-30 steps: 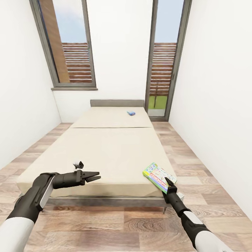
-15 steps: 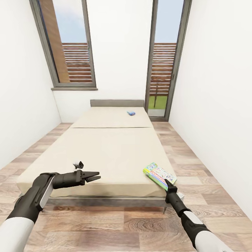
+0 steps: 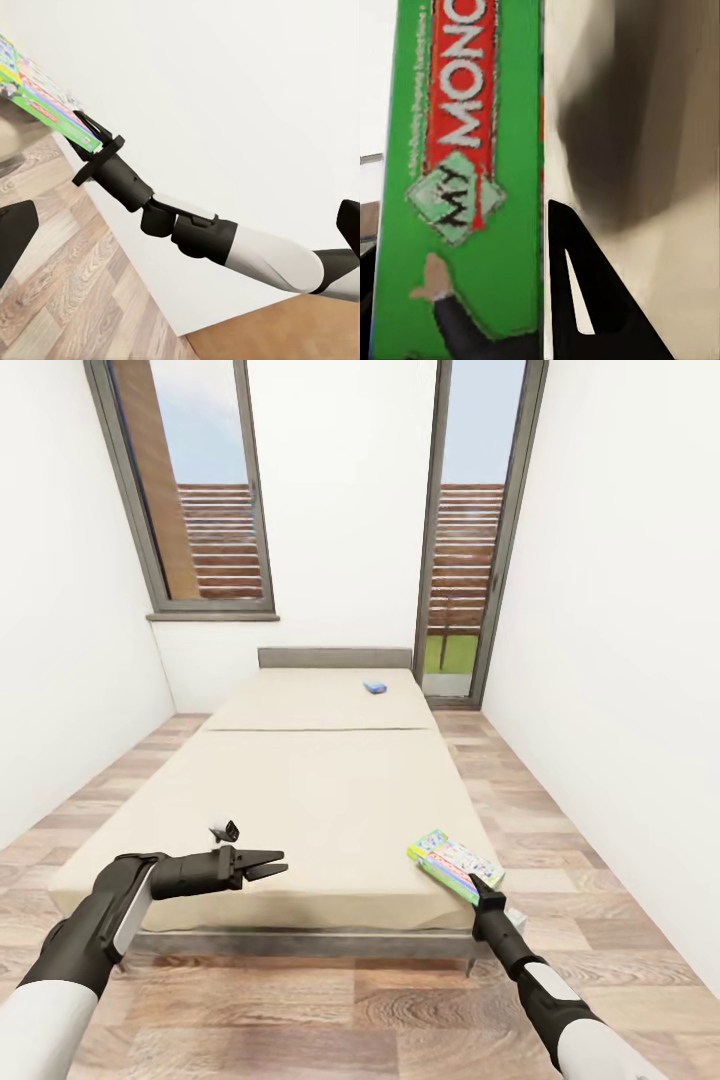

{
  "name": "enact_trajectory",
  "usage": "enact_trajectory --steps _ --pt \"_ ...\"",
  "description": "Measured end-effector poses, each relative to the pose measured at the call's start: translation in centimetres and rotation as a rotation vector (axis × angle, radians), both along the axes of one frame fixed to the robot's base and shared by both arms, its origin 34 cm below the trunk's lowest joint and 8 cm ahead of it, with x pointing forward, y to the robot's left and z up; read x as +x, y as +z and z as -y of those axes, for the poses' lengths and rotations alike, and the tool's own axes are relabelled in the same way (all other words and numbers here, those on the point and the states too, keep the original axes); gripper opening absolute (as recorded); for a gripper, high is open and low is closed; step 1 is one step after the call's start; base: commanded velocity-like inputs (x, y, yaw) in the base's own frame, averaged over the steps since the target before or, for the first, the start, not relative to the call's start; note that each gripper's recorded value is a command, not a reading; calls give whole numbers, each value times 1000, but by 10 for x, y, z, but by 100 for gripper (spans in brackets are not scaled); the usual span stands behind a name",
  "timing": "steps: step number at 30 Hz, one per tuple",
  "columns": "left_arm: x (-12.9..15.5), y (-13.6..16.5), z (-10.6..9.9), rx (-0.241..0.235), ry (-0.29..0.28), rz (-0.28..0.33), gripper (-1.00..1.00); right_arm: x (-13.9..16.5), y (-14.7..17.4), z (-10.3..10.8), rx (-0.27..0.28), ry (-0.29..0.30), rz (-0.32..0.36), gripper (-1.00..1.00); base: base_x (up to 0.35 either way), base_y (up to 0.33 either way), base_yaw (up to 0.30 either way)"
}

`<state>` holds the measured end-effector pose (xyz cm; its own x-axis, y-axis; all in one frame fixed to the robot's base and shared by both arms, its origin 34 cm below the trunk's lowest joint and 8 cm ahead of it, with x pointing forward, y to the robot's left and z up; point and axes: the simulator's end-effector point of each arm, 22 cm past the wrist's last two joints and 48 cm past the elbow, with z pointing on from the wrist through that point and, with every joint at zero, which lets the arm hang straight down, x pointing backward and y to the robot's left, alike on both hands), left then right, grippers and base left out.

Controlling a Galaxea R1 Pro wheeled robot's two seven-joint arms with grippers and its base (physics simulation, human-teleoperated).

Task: Put all the toys in the child's room - the three board games (two on the bed and one on the table), the two jigsaw puzzles on the table, and the tennis ball on the table - inside the toy box on the table in the child's room.

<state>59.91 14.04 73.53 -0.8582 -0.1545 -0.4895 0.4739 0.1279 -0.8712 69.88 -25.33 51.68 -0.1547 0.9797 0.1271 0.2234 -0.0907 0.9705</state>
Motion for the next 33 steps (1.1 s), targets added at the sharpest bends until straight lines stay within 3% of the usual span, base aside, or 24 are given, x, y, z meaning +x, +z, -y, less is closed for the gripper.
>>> enact_trajectory --steps 13,18,23,29,33 --pt "6 27 0 2 -1 0 100 8 30 0 -9 9 2 -100 0 0 0" --pt "8 38 0 3 -1 0 100 10 41 7 -37 19 2 -100 0 0 0" --pt "10 48 0 5 -1 0 100 9 48 4 -82 80 -6 -100 0 0 0" --pt "12 60 0 8 -1 0 100 4 60 -21 -78 206 -14 -100 0 0 0" --pt "14 68 -2 12 2 1 100 3 69 -38 -151 312 -10 -100 0 0 0"
